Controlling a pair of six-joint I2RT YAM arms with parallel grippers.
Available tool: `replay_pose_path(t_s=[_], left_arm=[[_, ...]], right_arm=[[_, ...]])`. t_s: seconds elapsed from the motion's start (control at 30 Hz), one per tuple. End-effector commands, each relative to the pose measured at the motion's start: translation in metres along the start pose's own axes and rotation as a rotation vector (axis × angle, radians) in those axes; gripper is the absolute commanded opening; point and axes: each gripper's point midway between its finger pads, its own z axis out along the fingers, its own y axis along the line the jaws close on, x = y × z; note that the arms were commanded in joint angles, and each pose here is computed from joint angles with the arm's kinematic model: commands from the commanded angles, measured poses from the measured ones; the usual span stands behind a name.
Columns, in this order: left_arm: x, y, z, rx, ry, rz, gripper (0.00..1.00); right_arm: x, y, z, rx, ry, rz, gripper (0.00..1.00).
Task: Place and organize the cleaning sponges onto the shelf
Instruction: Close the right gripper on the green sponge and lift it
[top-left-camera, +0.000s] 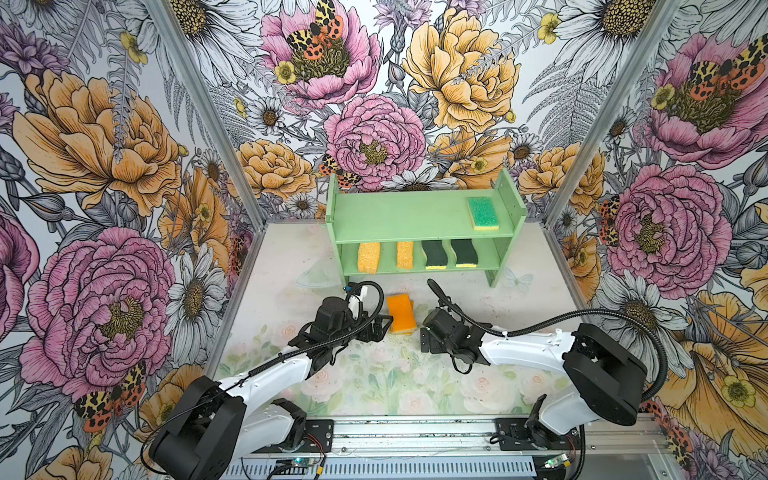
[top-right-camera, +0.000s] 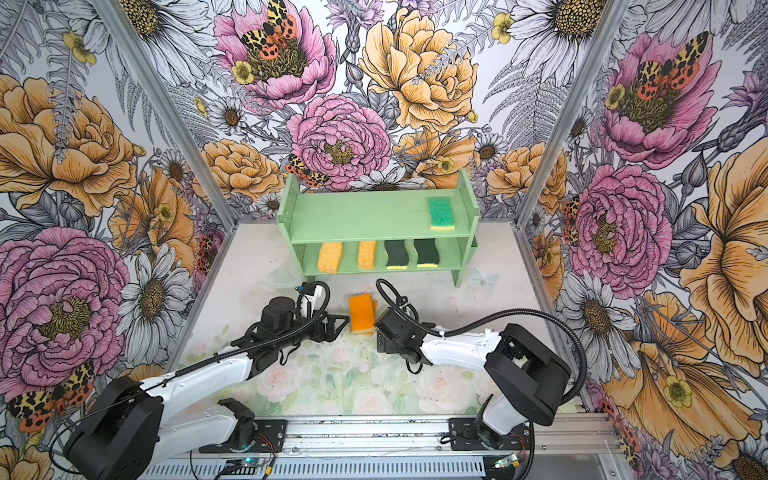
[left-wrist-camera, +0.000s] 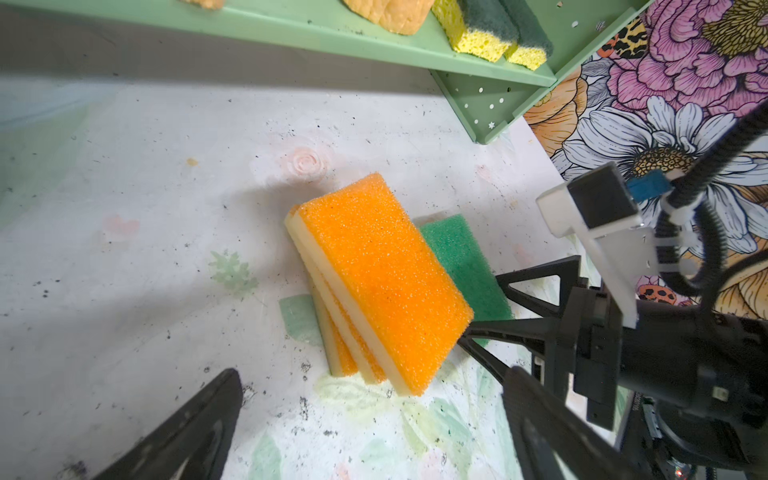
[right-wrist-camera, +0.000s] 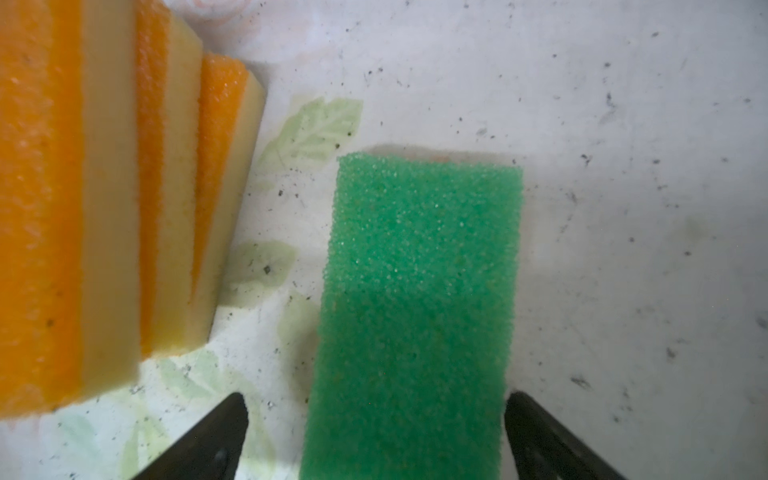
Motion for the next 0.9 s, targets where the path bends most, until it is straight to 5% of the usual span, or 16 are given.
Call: replay_pose_path(t_s=[0.0, 0.87], left_arm=[[-0.001, -0.002, 0.000, 0.023, -0.010, -0.014, 0.99], [-0.004, -0.003, 0.002, 0.025, -0.011, -0.019, 0.99]], right_arm=[[0.004, -0.004, 0.007, 0.023, -0.023, 0.007, 0.99], [0.044, -0.025, 0.022, 0.022, -0.047, 0.007, 0.95]])
